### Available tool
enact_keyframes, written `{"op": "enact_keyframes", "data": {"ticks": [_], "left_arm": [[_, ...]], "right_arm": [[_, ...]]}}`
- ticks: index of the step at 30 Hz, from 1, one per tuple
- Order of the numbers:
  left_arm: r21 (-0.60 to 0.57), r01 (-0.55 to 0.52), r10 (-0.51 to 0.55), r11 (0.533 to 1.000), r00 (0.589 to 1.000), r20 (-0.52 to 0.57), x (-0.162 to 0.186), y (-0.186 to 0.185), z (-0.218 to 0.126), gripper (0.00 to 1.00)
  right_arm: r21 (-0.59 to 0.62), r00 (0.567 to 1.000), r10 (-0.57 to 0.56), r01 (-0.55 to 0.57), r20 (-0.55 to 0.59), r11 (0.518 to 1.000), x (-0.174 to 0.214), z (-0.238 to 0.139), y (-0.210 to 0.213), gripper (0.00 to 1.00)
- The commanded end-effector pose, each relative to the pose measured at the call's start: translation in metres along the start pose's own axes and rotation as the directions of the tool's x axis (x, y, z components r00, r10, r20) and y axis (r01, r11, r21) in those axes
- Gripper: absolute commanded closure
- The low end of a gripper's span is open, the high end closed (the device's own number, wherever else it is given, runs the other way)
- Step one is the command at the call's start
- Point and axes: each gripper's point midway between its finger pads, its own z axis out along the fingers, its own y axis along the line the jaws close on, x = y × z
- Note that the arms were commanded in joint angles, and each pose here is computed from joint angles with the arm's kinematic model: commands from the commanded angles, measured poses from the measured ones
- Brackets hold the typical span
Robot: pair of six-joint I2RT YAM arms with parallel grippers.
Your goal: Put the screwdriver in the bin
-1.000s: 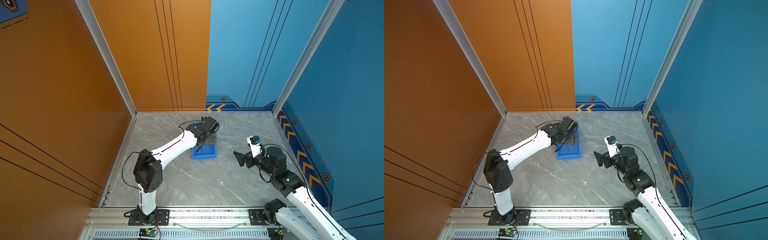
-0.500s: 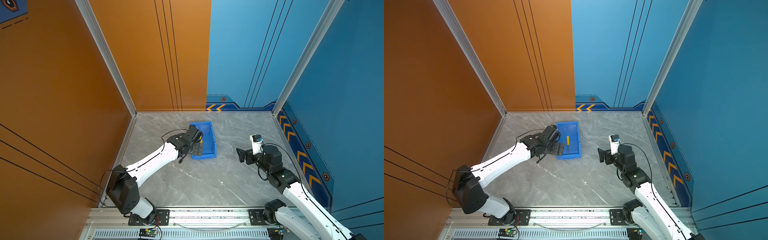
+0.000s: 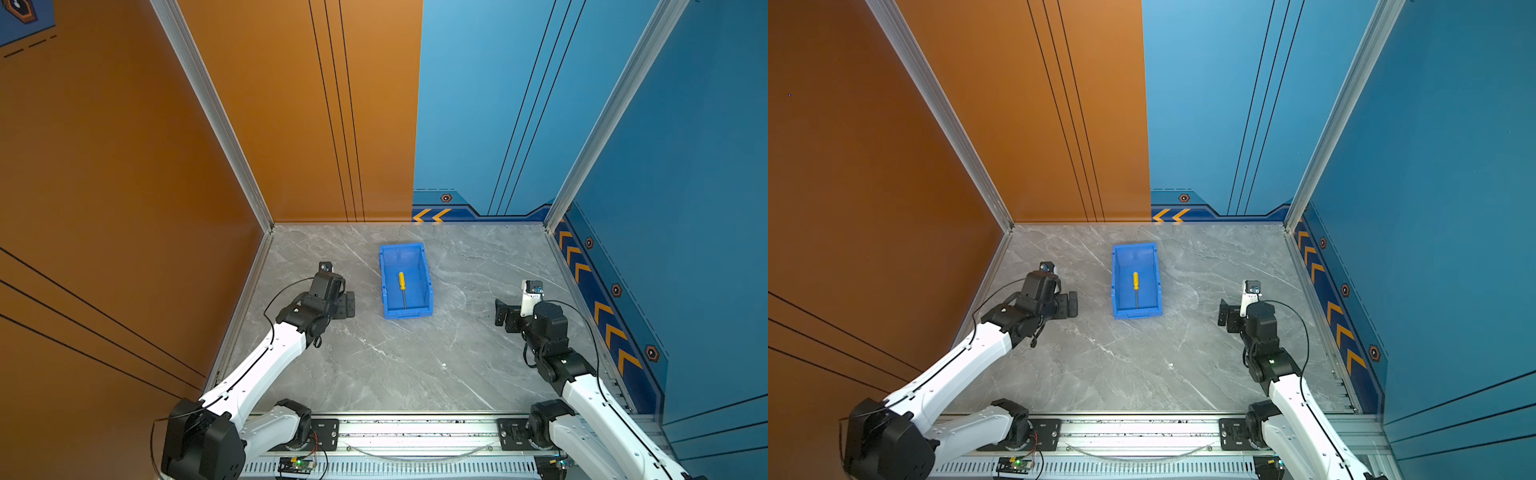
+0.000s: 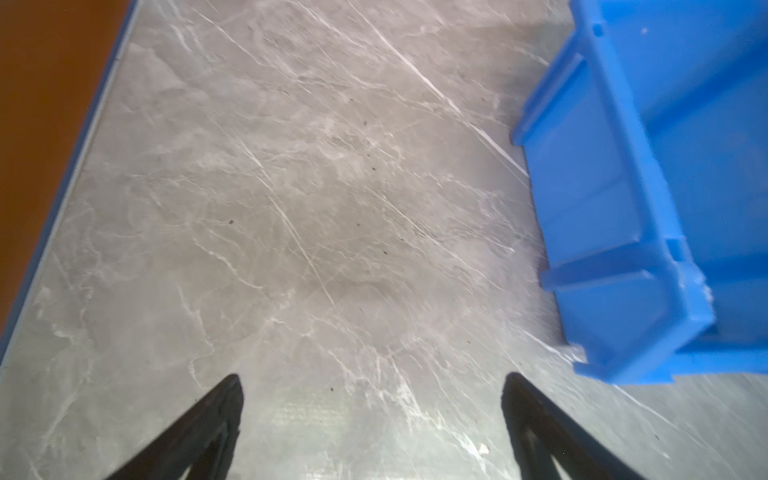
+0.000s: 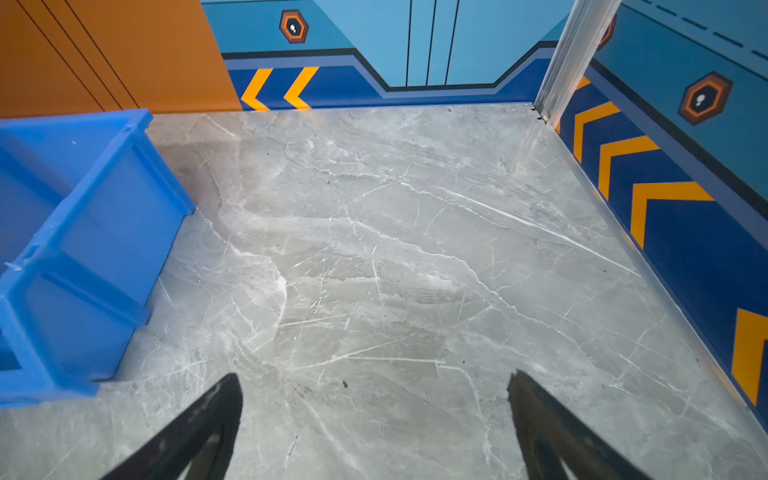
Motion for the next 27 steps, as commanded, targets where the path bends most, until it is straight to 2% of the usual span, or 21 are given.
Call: {"op": "enact_keyframes", "data": {"ticks": [1, 6, 9, 15, 19, 27], "left_arm": [[-0.118, 0.084, -0.071, 0.989, 0.991, 0.114, -0.009, 0.031, 0.002, 0.02], [-0.210, 0.075, -0.043, 0.975, 0.987, 0.153, -0.003, 0.061, 0.003, 0.02], [-0.190, 0.025, 0.006, 0.981, 0.987, 0.162, 0.001, 0.065, 0.006, 0.02], [-0.142, -0.076, 0.115, 0.987, 0.949, 0.293, 0.008, 0.061, 0.012, 0.02], [-0.167, 0.032, 0.018, 0.985, 0.958, 0.286, 0.022, 0.080, 0.019, 0.02], [-0.186, 0.089, -0.036, 0.979, 0.962, 0.271, 0.038, 0.090, 0.029, 0.02]], "right_arm": [[-0.001, 0.996, 0.048, -0.048, 0.078, 0.999, -0.008, 0.002, -0.007, 0.00], [0.031, 1.000, 0.028, -0.028, 0.006, 0.999, 0.010, 0.015, -0.019, 0.00], [0.044, 1.000, 0.026, -0.026, -0.002, 0.999, 0.016, 0.021, -0.024, 0.00], [0.103, 0.997, 0.055, -0.060, 0.050, 0.993, 0.021, 0.026, -0.042, 0.00], [0.114, 0.995, 0.073, -0.081, 0.070, 0.990, 0.020, 0.029, -0.050, 0.00], [0.081, 0.996, 0.081, -0.085, 0.048, 0.993, 0.015, 0.050, -0.051, 0.00]]}}
